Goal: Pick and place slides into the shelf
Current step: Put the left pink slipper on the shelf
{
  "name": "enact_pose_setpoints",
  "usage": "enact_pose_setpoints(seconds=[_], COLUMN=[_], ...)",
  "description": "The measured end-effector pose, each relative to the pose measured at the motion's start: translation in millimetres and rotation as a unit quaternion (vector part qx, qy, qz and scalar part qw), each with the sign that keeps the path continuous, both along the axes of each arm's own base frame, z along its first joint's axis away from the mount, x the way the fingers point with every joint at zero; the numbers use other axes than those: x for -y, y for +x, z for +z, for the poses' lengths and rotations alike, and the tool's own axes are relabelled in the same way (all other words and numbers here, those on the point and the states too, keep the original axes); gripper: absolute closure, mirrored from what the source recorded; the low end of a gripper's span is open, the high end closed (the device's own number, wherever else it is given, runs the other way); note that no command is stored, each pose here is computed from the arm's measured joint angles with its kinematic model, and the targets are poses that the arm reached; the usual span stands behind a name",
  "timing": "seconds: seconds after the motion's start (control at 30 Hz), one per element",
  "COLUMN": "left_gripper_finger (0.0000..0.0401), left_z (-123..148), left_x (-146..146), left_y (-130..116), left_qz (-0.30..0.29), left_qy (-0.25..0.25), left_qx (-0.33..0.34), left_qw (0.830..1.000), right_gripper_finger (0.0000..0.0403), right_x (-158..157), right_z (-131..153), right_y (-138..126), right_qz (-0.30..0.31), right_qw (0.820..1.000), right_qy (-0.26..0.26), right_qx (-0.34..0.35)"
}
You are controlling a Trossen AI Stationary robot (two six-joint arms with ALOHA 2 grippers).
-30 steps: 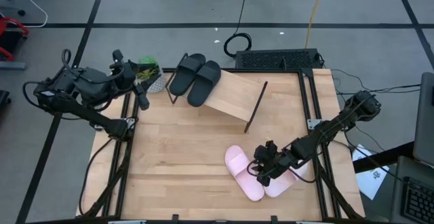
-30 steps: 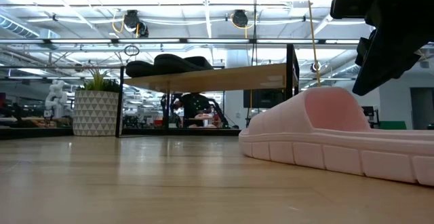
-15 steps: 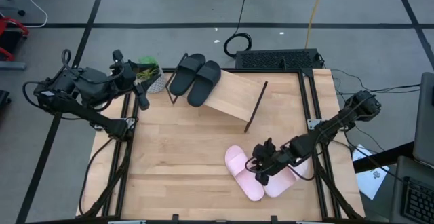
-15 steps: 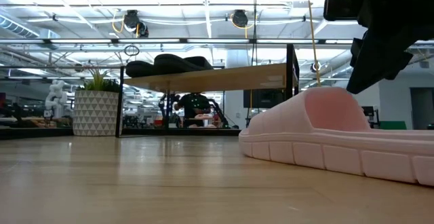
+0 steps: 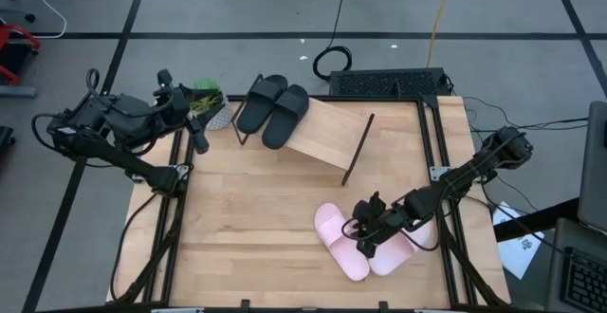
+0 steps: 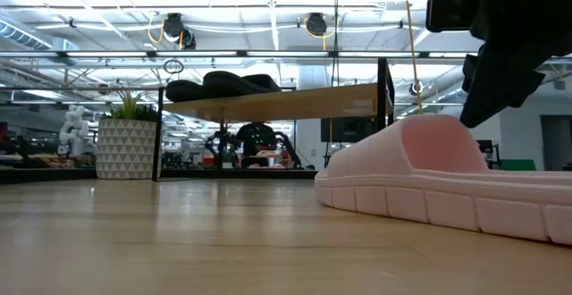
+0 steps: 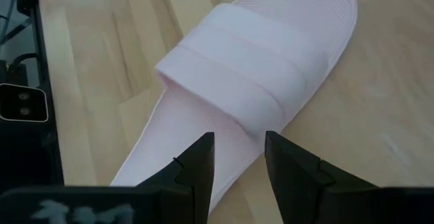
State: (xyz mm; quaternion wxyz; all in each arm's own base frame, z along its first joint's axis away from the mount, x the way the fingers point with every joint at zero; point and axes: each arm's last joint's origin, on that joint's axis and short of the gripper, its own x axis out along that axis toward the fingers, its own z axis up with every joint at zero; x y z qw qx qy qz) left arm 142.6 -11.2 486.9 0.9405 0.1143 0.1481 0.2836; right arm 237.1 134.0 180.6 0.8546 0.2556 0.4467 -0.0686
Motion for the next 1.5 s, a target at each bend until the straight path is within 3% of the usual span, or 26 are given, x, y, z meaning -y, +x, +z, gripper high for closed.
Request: enact_pose_setpoints(seconds=[1.5], left_gripper_finger=[0.0226], left_z=[-0.2], left_x=[0.2], left_y=[0.1], left_qz=[-0.005], left_qy=[-0.001], left_qx=[-0.001], left_qw=[1.000], right_gripper_finger=[0.0282], right_x=[7.7], right_z=[-17.8], right_y=[10.2], right_qz=[-0.040], right_qw=[0.998], right_qy=[-0.047], right_qx=[-0.011])
